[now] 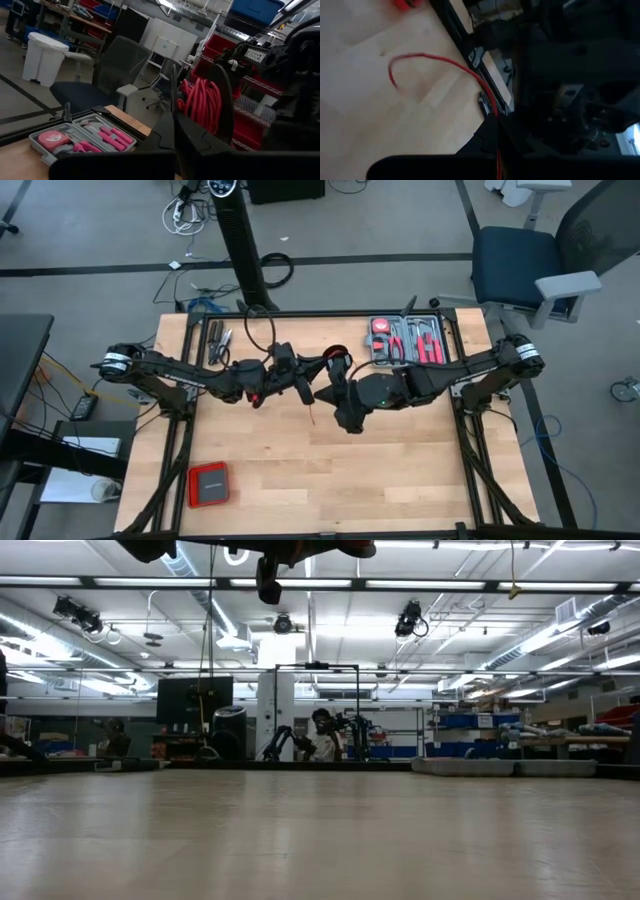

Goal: Coil cords
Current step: Coil the red cable wire onto the black spool

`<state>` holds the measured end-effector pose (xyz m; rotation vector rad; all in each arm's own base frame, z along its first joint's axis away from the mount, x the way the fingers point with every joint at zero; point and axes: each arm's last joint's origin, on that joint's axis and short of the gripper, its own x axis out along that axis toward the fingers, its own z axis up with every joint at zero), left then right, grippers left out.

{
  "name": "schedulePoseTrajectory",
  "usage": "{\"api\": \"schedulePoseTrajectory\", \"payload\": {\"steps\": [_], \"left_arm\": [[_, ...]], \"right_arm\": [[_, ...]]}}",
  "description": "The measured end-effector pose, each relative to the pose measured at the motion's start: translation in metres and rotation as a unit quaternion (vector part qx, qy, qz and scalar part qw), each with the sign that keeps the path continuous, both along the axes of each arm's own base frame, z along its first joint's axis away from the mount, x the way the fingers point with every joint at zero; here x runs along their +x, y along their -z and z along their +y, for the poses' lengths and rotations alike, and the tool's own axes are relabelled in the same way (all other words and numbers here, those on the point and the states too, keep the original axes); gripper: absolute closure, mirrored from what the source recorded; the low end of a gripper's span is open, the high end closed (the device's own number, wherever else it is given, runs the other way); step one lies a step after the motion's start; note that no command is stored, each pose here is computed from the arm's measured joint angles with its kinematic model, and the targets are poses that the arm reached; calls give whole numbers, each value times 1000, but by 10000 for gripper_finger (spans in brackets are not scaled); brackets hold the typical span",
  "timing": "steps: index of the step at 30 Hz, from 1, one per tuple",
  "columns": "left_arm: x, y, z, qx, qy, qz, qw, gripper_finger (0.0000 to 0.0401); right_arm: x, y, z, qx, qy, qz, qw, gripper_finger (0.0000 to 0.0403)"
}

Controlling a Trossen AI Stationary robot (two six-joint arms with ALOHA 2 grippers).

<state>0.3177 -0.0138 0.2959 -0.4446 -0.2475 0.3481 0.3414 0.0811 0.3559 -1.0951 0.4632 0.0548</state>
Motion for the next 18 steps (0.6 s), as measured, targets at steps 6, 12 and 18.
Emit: {"api": "schedulePoseTrajectory", "payload": {"steps": [6, 12, 18], "left_arm": [[0, 0, 0, 1, 2, 1, 1000, 398], [0, 0, -1, 2, 11, 0, 1000, 398], [0, 0, -1, 2, 11, 0, 1000, 398]], "right_arm": [[-2, -2, 7, -6, 22, -15, 1000, 403], [-3, -6, 10, -18, 76, -45, 996, 403], [0, -10, 7, 82, 108, -91, 987, 403]]}}
